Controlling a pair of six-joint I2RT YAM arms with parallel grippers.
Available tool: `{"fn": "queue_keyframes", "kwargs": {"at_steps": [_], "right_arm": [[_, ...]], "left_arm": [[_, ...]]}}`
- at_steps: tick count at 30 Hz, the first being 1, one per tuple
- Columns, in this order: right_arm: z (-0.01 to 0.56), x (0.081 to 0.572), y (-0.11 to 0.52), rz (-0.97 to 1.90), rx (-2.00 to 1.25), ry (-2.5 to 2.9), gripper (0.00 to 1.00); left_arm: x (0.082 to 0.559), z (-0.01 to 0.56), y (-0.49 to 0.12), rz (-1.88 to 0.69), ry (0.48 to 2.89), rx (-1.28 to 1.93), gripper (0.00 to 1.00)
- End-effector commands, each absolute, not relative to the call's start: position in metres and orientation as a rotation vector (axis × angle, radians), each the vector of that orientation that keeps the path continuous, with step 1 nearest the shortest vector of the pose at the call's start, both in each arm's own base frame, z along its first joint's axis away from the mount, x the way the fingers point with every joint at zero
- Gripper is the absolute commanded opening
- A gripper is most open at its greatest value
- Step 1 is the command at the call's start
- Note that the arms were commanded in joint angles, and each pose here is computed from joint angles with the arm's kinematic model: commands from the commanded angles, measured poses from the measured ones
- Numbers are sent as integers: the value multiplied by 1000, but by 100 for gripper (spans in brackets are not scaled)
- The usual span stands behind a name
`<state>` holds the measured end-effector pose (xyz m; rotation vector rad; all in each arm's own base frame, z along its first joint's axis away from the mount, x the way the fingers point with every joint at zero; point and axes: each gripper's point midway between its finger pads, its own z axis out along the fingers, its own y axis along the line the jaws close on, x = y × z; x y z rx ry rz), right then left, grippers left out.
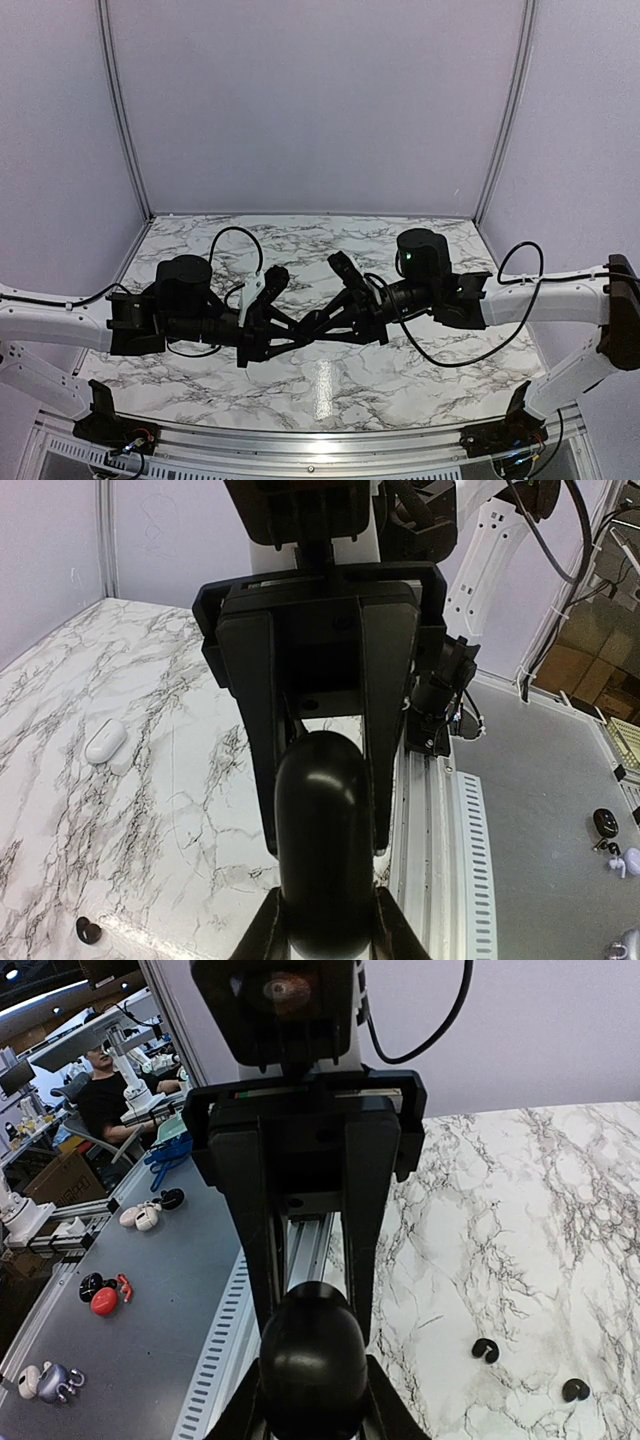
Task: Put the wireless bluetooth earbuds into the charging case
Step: Pass from the left arm to the right, then open the charging case.
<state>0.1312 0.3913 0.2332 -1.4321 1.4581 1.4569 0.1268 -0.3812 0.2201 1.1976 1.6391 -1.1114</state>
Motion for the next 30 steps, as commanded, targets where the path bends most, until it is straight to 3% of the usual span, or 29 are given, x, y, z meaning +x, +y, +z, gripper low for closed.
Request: {"fn": "queue_keyframes", "kwargs": {"at_steps": [1, 3, 6, 30], "right_arm": [[243, 130, 397, 1479, -1439, 1443, 7], [244, 131, 397, 1477, -1434, 1443, 4], [246, 131, 398, 1480, -1435, 1433, 0], [239, 128, 394, 1458, -1459, 1413, 0]], "left_arm": [[132, 220, -379, -1062, 1632, 1193, 28], [133, 222, -379, -1058, 1632, 1184, 38], [137, 225, -379, -1047, 1637, 1163, 42], [174, 229, -356, -893, 1697, 970, 40]]}}
